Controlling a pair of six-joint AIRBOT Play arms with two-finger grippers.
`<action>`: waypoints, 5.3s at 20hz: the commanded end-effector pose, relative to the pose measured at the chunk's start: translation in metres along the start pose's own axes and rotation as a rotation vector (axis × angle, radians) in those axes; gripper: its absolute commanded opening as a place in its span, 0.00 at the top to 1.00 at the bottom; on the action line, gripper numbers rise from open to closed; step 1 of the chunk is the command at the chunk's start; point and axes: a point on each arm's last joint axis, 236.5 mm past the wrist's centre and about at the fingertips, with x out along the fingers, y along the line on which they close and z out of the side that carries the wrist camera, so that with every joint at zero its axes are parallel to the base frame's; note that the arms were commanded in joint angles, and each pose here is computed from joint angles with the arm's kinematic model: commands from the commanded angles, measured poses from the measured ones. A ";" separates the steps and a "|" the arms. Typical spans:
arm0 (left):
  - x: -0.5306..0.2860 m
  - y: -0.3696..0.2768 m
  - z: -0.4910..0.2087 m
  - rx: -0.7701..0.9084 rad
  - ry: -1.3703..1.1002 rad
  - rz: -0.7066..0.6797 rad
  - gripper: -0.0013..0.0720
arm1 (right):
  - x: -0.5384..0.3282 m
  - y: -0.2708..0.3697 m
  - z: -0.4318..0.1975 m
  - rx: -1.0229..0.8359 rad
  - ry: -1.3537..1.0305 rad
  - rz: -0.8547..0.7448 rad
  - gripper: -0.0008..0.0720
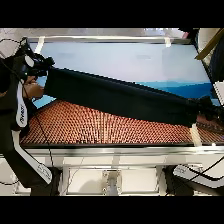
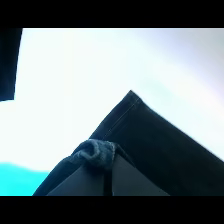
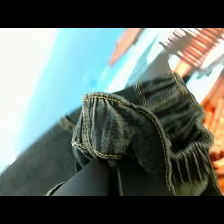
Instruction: Fold the clothes and pants, and hang the long-sleeved shirts on hangers.
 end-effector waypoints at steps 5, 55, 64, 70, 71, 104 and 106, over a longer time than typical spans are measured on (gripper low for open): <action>0.018 -0.042 0.020 0.034 -0.146 -0.066 0.95 | 0.005 0.002 0.024 0.052 -0.094 0.008 0.59; -0.250 -0.181 0.053 0.414 -0.192 -0.252 0.71 | -0.038 0.020 -0.042 -0.305 0.708 0.293 0.93; -0.299 -0.171 0.012 0.445 -0.031 -0.259 0.96 | -0.178 -0.016 -0.017 -0.258 0.498 0.132 0.93; -0.295 -0.307 -0.073 0.526 0.119 -0.686 0.96 | -0.184 0.096 -0.055 -0.426 0.476 0.354 0.93; -0.285 -0.339 -0.111 0.550 0.202 -0.775 0.96 | -0.181 0.112 -0.064 -0.447 0.484 0.367 0.93; -0.201 -0.251 -0.113 0.593 0.328 -0.501 0.96 | -0.027 0.310 -0.391 -0.387 0.589 0.396 0.13; -0.202 -0.252 -0.116 0.602 0.338 -0.504 0.96 | -0.037 0.322 -0.376 -0.423 0.560 0.426 0.13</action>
